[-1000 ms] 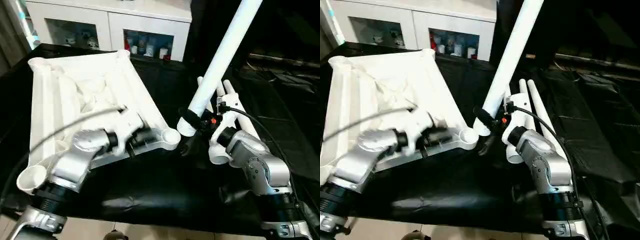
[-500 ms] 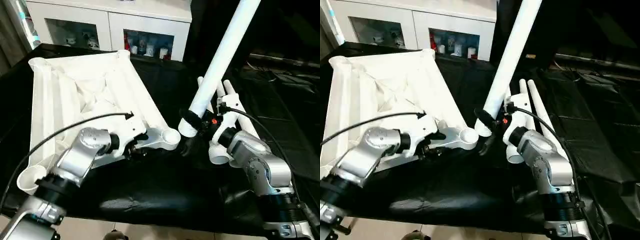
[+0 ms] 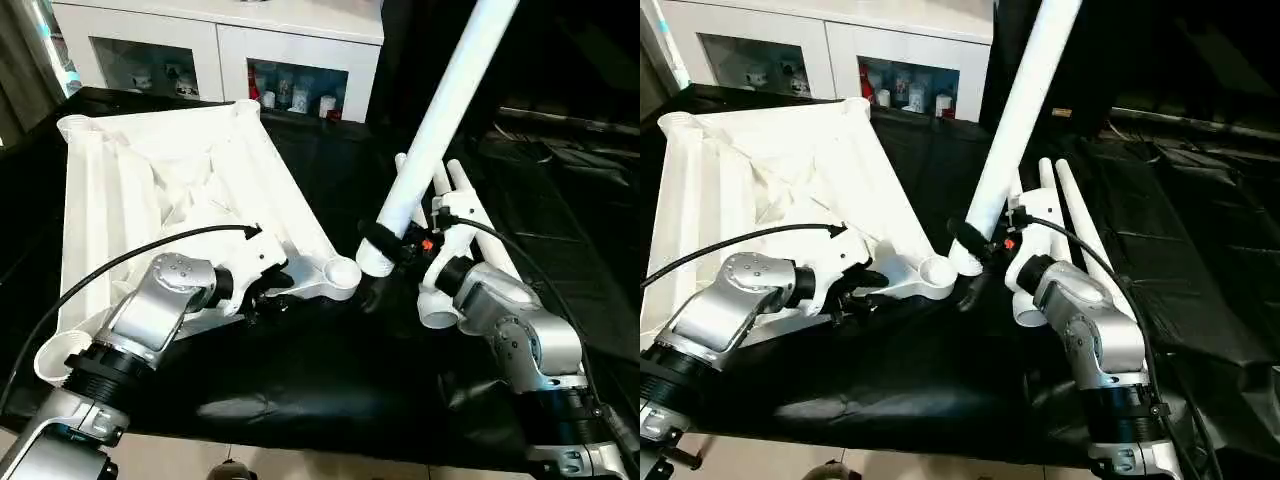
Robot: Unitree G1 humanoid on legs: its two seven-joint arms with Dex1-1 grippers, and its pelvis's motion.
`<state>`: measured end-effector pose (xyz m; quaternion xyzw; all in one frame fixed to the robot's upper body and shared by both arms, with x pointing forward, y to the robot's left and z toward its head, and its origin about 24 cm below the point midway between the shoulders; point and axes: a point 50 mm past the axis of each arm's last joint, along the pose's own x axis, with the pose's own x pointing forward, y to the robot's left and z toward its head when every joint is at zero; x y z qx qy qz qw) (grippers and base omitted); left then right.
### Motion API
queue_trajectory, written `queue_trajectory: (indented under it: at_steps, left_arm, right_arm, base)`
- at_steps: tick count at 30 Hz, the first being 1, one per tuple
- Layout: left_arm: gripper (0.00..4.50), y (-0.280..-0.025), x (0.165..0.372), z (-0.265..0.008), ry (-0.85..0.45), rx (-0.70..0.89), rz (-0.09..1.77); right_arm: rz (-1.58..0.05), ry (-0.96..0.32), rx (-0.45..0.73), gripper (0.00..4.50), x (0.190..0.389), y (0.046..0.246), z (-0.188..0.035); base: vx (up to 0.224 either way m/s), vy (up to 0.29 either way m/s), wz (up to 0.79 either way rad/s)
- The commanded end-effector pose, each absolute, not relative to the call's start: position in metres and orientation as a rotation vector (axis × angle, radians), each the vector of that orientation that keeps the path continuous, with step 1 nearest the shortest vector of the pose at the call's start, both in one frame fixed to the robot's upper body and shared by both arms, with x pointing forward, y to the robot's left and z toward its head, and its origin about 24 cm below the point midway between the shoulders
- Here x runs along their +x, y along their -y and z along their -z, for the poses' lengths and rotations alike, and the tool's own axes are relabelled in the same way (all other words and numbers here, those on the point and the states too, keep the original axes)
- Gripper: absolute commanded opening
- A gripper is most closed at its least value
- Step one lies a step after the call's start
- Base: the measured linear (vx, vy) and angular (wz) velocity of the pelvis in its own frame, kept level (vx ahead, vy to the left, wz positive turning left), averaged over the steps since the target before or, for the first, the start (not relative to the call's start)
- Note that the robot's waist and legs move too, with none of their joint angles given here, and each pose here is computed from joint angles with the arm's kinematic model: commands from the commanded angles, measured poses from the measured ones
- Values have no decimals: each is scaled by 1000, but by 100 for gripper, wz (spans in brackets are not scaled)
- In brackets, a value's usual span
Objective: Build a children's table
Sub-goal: Insert table leg to table base
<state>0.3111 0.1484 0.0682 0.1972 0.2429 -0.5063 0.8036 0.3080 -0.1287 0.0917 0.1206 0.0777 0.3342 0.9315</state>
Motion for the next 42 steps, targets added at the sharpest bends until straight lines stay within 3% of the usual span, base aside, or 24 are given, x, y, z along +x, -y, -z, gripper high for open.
queue_trajectory:
  at_steps: [1, 17, 29, 42]
  left_arm:
    - [125, -146, 313, -76, -501, 421, 1097]
    - [2, -148, 314, -73, -529, 411, 1104]
    - [0, -145, 309, -71, -539, 451, 1160]
    - [0, -145, 311, -74, -533, 468, 1155]
  right_arm:
    - [-675, -137, 217, 193, 307, 132, -98]
    - [-697, -151, 209, 193, 308, 126, -96]
    - [-804, -225, 131, 193, 335, 101, -95]
    - [-877, -284, 96, 193, 343, 90, -85]
  base:
    - [0, 0, 0]
    - [0, 0, 0]
    - [0, 0, 0]
    - [0, 0, 0]
